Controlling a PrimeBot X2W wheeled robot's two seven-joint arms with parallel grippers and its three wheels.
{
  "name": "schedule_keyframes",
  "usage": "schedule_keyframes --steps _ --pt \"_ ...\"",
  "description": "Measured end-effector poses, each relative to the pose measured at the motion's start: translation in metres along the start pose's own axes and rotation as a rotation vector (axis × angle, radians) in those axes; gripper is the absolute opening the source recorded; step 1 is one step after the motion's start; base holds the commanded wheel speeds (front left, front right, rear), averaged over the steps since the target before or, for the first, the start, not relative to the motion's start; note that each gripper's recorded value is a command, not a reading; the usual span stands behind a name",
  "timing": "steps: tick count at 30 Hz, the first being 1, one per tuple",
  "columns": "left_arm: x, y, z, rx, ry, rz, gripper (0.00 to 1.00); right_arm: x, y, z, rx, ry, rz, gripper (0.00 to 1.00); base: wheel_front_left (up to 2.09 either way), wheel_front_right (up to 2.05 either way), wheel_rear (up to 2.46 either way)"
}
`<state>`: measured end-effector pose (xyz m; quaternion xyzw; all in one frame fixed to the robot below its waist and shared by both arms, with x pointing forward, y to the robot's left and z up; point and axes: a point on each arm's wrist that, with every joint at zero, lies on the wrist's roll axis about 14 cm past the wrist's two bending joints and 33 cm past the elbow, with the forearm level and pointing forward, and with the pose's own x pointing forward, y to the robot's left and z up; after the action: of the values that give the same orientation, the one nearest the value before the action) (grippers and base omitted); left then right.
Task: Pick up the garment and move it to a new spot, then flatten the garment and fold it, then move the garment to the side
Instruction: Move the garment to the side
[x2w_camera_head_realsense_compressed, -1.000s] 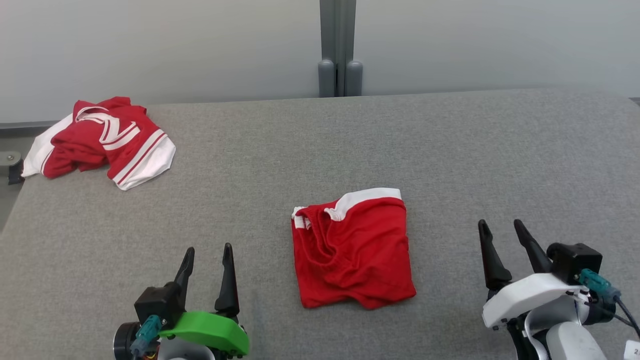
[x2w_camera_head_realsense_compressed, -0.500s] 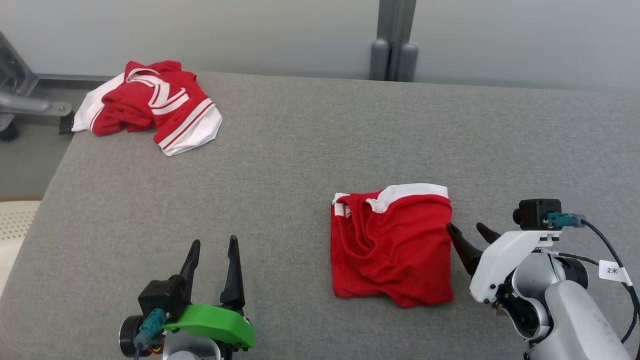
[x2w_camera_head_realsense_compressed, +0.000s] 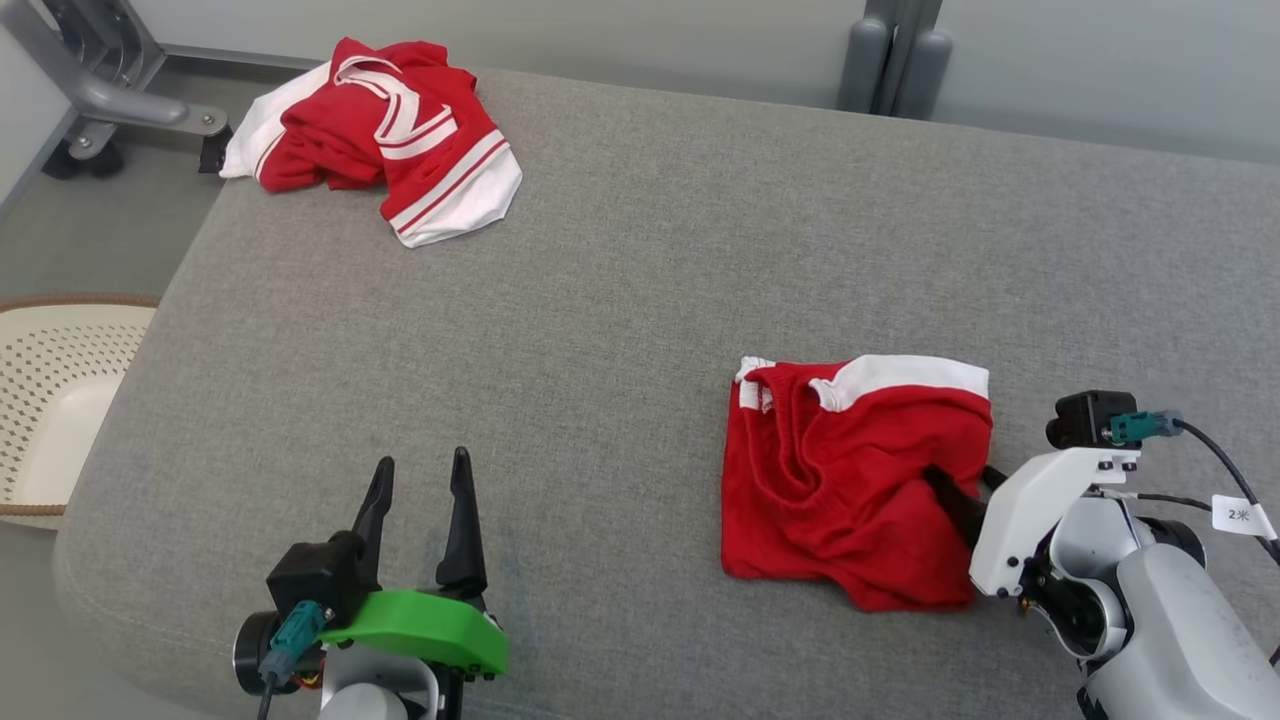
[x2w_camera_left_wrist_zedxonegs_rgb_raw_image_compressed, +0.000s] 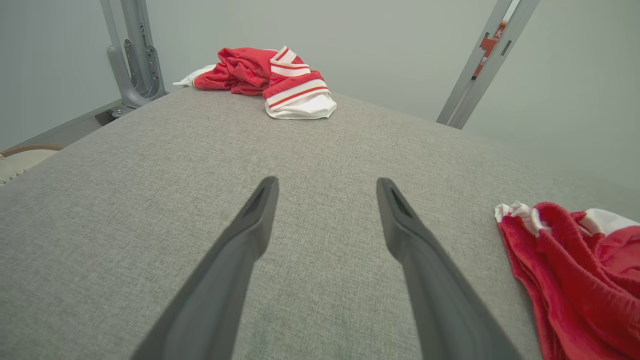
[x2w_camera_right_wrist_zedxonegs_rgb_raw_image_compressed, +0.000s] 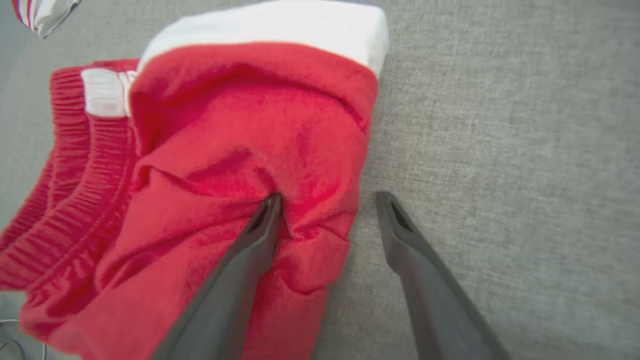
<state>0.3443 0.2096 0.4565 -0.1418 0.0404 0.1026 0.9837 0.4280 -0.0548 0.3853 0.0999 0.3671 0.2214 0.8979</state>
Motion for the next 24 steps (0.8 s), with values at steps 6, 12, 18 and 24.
schedule_keyframes --steps 6,12,18,24 --pt "0.009 -0.008 -0.001 0.021 0.002 -0.027 1.00 0.005 -0.003 0.010 0.012 -0.033 0.004 0.00 0.00 0.00 0.00" --pt "0.030 -0.043 -0.003 0.048 0.002 -0.137 1.00 -0.014 -0.054 0.045 0.016 -0.166 -0.113 0.00 0.00 0.00 0.00" --pt "0.052 -0.087 -0.014 0.075 0.017 -0.277 1.00 -0.046 -0.109 0.057 0.057 -0.258 -0.252 0.00 0.00 0.00 0.00" --pt "0.071 -0.151 -0.040 0.097 0.062 -0.476 1.00 -0.085 -0.156 0.051 0.142 -0.340 -0.390 0.00 0.00 0.00 0.00"
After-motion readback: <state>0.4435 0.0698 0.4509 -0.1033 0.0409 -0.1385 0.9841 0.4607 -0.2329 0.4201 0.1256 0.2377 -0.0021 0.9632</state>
